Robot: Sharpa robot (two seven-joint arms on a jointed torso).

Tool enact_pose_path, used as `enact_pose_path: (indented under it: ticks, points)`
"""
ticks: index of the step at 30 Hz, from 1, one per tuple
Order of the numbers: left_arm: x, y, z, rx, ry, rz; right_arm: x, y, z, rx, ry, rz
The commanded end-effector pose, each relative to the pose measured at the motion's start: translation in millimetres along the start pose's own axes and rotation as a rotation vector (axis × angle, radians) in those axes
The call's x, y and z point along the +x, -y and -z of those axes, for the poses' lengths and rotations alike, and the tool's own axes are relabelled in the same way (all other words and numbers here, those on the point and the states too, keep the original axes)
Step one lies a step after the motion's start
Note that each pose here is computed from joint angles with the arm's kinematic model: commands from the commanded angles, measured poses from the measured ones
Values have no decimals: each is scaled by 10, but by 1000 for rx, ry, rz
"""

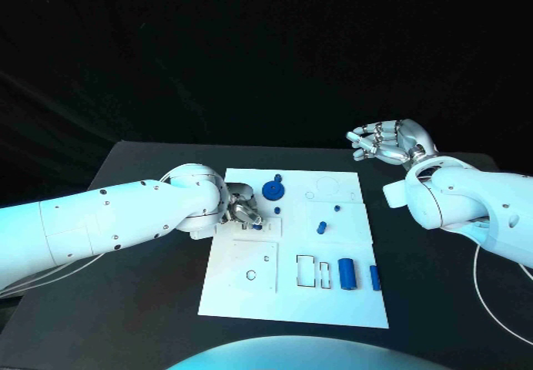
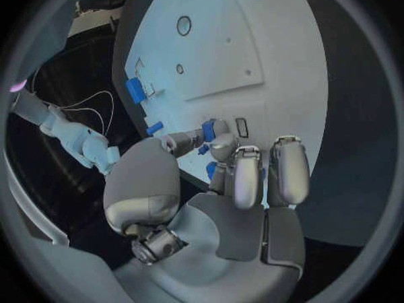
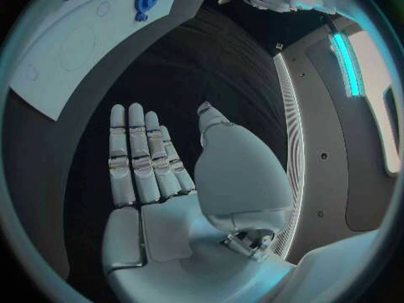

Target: Assemble the parts on the task board

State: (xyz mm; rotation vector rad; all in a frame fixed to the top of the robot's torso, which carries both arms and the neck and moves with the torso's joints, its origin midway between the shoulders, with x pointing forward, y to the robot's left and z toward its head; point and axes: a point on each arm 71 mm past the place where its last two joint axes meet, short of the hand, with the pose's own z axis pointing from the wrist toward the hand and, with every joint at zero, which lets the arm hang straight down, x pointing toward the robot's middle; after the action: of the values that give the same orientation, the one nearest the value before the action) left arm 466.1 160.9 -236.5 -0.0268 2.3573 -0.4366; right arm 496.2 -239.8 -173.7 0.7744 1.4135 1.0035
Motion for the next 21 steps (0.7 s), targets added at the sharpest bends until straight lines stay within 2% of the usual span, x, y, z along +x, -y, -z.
enact_pose_path:
  ticks: [1,21]
  points:
    - [60,17,-12,8,-40,-6,17,-5,1,-11,-17,-5]
    - [53,4,-16,4,-36,-2,21,4,2,-11,-21,-6]
